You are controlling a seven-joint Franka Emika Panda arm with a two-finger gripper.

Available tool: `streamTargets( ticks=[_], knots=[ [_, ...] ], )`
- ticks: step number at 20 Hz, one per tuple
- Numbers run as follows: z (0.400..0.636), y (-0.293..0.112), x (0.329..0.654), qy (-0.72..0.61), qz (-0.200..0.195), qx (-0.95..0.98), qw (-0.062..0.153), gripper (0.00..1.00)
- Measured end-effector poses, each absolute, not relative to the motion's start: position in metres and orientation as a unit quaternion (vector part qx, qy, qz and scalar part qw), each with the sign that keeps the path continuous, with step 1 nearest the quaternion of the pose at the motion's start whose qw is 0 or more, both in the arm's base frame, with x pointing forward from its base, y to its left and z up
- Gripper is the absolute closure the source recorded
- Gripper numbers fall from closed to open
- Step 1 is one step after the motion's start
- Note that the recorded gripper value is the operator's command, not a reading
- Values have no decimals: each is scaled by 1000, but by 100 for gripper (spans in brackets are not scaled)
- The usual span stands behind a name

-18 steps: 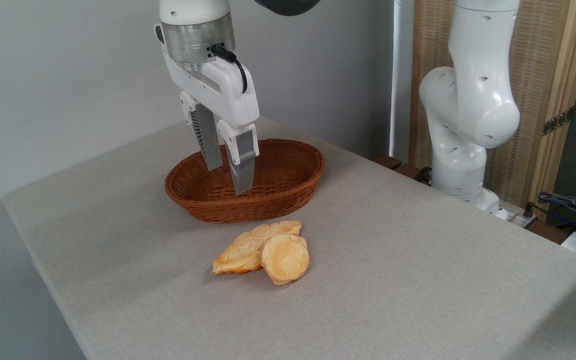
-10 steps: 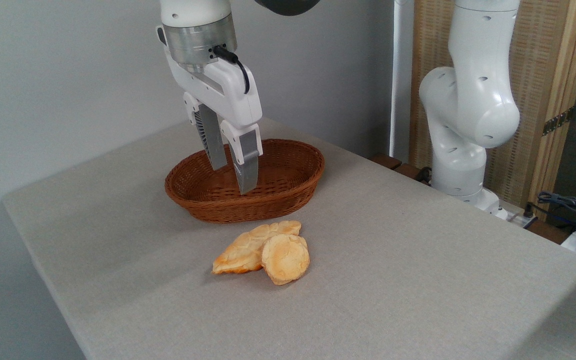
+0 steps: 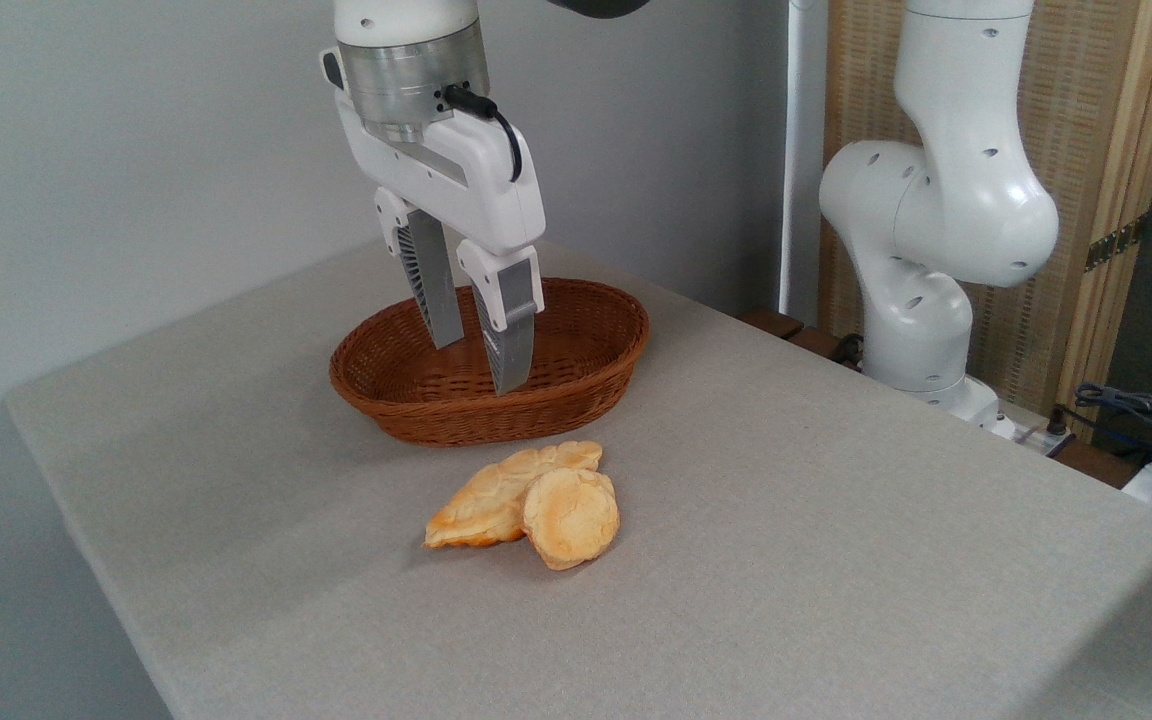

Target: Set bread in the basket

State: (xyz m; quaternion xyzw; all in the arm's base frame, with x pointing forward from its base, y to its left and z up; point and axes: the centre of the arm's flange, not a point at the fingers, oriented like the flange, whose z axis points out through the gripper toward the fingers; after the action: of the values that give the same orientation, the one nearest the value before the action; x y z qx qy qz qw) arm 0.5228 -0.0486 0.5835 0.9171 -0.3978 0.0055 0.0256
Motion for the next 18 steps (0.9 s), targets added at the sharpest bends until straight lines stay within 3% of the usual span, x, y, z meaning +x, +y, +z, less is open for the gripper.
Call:
streamTargets(
  ticks=[18],
  knots=[
    [575,-53,522,-400,-12,916,28,0]
  ],
)
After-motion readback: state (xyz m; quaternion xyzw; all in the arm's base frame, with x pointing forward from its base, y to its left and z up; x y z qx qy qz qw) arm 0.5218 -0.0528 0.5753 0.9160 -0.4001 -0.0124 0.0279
